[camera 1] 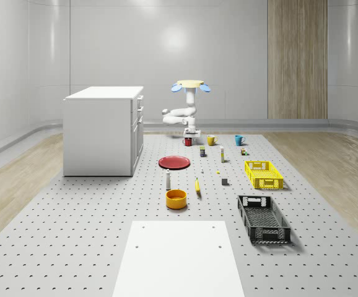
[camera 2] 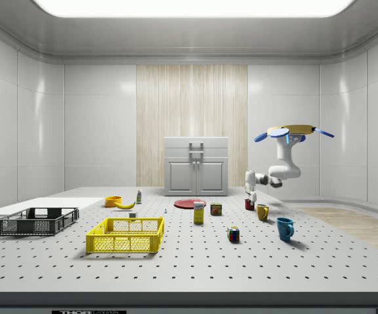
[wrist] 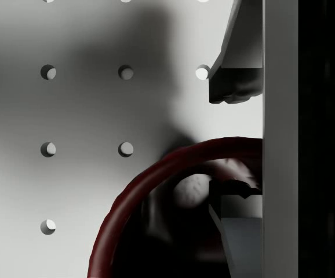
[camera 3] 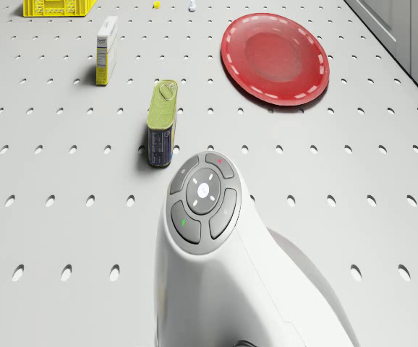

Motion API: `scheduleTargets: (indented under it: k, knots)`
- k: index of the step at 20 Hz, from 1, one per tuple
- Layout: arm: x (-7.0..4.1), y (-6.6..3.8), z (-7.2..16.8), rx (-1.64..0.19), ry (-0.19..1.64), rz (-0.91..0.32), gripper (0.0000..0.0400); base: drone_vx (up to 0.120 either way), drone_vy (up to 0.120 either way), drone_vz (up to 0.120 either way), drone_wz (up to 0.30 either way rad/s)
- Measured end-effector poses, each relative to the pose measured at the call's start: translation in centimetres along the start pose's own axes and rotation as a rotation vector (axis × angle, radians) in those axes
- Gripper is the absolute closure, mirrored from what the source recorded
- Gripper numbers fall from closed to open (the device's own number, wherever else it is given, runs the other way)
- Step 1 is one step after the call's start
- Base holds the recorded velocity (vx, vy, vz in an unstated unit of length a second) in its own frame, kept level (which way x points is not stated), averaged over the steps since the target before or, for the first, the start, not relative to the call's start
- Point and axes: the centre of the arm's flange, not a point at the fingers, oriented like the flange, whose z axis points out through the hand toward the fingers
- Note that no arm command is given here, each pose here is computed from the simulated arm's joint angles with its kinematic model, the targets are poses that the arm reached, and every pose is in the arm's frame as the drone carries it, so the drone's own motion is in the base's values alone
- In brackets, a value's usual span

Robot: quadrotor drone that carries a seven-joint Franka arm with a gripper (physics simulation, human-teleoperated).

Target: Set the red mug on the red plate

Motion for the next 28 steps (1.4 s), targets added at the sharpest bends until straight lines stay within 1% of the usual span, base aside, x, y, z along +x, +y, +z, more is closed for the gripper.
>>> scheduleTargets:
  k: [2, 4, 8, 9, 13, 18, 21, 24, 28]
  knots:
    - [0.0, 0.0, 0.0, 0.000, 0.000, 0.000, 0.0259, 0.000, 0.000, 0.000, 0.000]
    - [0.0, 0.0, 0.0, 0.000, 0.000, 0.000, 0.0275, 0.000, 0.000, 0.000, 0.000]
    - [0.0, 0.0, -0.7, 0.000, 0.000, 0.000, 0.0291, 0.000, 0.000, 0.000, 0.000]
    - [0.0, 0.0, -1.0, 0.000, 0.000, 0.000, 0.0293, 0.000, 0.000, 0.120, 0.000]
    - [-0.1, 0.0, -2.1, 0.000, 0.000, 0.000, 0.0297, 0.110, -0.110, 0.120, 0.000]
    - [-0.1, 0.0, -2.7, 0.000, 0.000, 0.000, 0.0300, 0.120, -0.120, 0.112, 0.000]
    - [-0.1, 0.0, -2.9, 0.000, 0.000, 0.000, 0.0300, 0.120, -0.107, 0.000, 0.000]
    - [-0.1, 0.0, -2.9, 0.001, 0.000, 0.000, 0.0301, 0.120, 0.000, 0.000, 0.000]
    - [-0.1, 0.0, -3.0, 0.001, -0.001, 0.000, 0.0301, 0.120, -0.120, 0.000, 0.000]
